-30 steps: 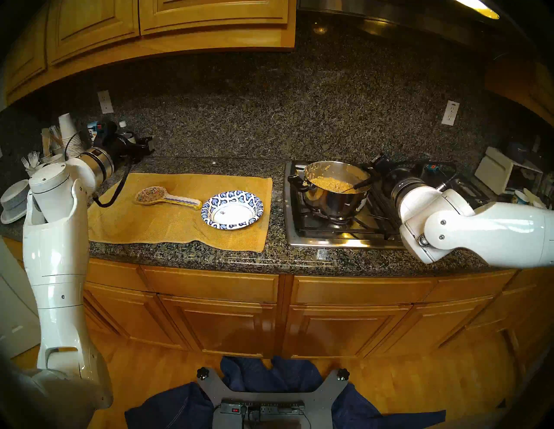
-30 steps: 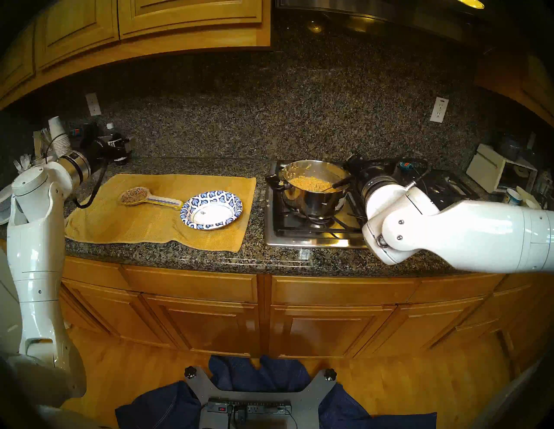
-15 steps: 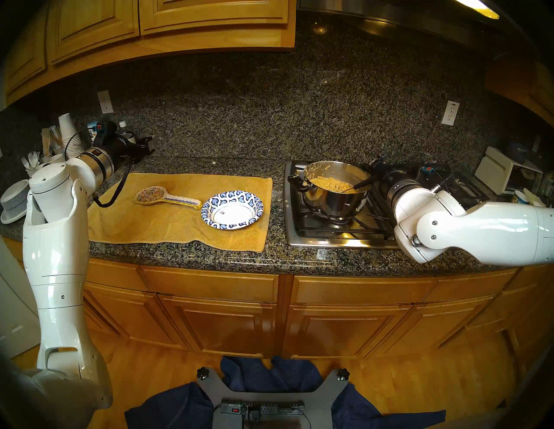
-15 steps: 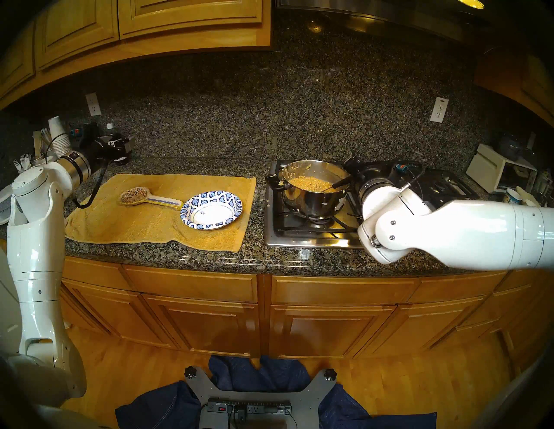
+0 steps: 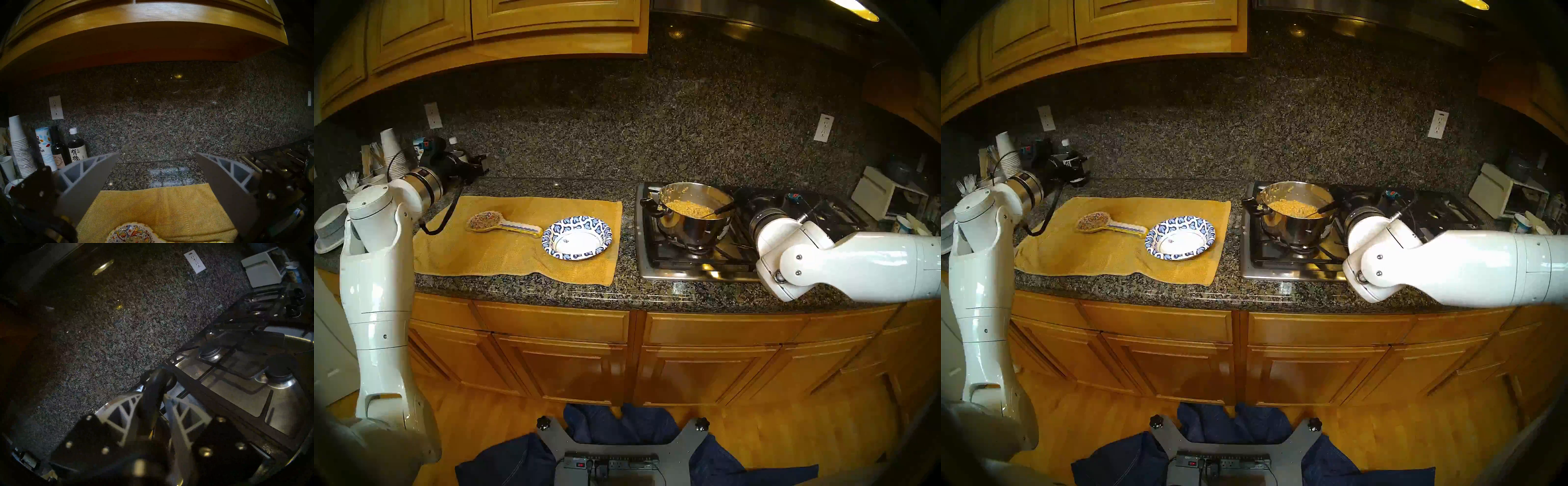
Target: Scoop oatmeal into bowl
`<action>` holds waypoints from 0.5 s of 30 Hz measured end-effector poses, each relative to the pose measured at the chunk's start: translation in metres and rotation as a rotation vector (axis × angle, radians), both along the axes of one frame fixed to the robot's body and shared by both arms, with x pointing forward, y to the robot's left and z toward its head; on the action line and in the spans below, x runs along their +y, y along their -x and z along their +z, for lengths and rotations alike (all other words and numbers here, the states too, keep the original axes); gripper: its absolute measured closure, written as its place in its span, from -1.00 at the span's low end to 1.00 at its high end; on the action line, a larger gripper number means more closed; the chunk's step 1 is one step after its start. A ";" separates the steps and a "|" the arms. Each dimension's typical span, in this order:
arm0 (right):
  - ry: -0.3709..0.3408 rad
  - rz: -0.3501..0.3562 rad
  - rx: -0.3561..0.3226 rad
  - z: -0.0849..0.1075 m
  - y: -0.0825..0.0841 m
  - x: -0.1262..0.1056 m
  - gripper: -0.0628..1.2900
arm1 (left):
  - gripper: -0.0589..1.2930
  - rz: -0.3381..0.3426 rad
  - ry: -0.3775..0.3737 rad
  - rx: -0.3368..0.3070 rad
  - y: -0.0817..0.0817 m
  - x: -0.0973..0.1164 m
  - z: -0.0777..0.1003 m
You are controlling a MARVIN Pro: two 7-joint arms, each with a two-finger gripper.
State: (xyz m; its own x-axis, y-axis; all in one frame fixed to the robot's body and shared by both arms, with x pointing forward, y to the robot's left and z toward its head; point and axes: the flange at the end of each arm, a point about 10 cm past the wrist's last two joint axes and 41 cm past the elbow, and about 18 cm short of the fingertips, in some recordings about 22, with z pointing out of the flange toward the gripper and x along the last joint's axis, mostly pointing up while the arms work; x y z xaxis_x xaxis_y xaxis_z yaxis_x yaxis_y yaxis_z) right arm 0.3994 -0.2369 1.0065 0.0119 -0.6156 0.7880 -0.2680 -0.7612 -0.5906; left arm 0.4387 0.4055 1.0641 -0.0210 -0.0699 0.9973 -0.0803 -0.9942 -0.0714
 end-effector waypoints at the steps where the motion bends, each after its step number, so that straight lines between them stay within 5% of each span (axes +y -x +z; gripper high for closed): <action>1: 0.000 0.000 -0.001 0.000 0.000 0.000 0.66 | -0.89 0.000 0.000 0.000 0.000 0.000 0.000; 5: -0.001 0.001 -0.007 -0.001 0.000 -0.001 0.84 | -0.89 0.000 0.000 0.000 0.000 0.000 0.000; 15: 0.029 0.013 -0.034 -0.004 -0.001 -0.003 0.87 | -0.89 0.000 0.000 0.000 0.000 0.000 0.000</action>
